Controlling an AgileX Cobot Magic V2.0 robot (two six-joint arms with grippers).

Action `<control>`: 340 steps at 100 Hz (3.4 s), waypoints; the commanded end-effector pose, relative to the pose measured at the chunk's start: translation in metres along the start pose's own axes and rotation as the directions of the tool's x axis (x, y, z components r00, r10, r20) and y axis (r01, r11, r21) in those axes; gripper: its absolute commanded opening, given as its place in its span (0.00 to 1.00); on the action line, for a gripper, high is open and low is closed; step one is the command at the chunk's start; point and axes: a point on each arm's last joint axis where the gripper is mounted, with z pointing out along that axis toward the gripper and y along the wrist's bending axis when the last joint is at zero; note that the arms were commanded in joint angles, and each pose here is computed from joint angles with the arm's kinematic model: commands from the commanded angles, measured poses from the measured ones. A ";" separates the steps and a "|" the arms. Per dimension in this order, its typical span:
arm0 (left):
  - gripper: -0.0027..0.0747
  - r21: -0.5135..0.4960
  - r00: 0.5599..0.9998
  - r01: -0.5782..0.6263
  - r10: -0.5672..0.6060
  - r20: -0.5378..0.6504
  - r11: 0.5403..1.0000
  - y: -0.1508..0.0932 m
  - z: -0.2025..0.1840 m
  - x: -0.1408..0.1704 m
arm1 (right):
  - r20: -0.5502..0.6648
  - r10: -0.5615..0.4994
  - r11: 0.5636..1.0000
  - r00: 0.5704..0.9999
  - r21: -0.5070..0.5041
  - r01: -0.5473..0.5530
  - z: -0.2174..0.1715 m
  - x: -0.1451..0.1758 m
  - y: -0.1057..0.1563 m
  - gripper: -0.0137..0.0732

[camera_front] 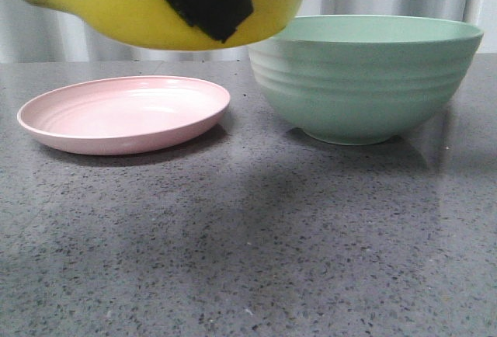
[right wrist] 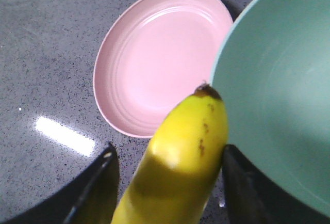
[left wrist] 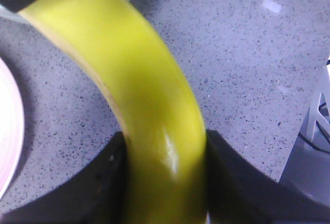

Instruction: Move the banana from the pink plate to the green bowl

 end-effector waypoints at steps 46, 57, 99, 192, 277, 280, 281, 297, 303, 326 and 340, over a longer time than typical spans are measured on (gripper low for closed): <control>0.21 0.014 0.993 -0.005 0.004 0.120 1.000 -0.005 -0.017 -0.012 | 0.059 0.015 1.000 0.998 -0.024 -0.014 0.005 -0.015 0.005 0.46; 0.45 0.015 0.992 -0.004 0.002 0.128 1.000 -0.005 -0.017 -0.013 | 0.063 0.016 1.000 0.998 -0.024 -0.014 0.005 -0.015 0.005 0.33; 0.58 0.010 0.975 -0.019 0.017 0.221 1.000 -0.009 -0.045 -0.022 | 0.213 0.030 0.999 0.977 0.009 -0.033 -0.007 -0.040 -0.007 0.16; 0.58 0.013 0.952 -0.002 -0.002 0.307 1.000 -0.012 -0.072 -0.022 | 0.433 -0.104 0.949 0.895 0.311 -0.041 -0.039 -0.092 -0.085 0.63; 0.01 -0.040 0.790 0.122 -0.072 0.609 0.992 -0.004 -0.121 0.047 | 0.275 -0.272 0.906 0.922 0.396 0.149 -0.119 -0.020 -0.050 0.07; 0.01 -0.037 0.772 0.128 -0.076 0.631 0.991 -0.005 -0.123 0.055 | 0.294 -0.285 0.904 0.912 0.398 0.154 -0.126 -0.014 -0.048 0.07; 0.01 -0.036 0.770 0.132 -0.080 0.633 0.991 -0.004 -0.121 0.057 | 0.295 -0.288 0.903 0.911 0.400 0.156 -0.126 -0.011 -0.048 0.07; 0.01 -0.046 0.694 0.127 -0.055 0.718 0.991 -0.005 -0.118 0.097 | 0.389 -0.327 0.900 0.861 0.406 0.159 -0.150 0.025 -0.042 0.07; 0.01 -0.047 0.666 0.126 -0.049 0.744 0.991 -0.004 -0.114 0.113 | 0.417 -0.341 0.899 0.842 0.408 0.162 -0.159 0.040 -0.040 0.07; 0.01 -0.046 0.580 0.125 -0.036 0.814 0.991 -0.003 -0.089 0.164 | 0.555 -0.429 0.878 0.713 0.443 0.183 -0.191 0.103 -0.036 0.07; 0.01 -0.045 0.532 0.124 -0.029 0.846 0.991 -0.001 -0.075 0.190 | 0.623 -0.466 0.869 0.628 0.458 0.189 -0.200 0.139 -0.039 0.07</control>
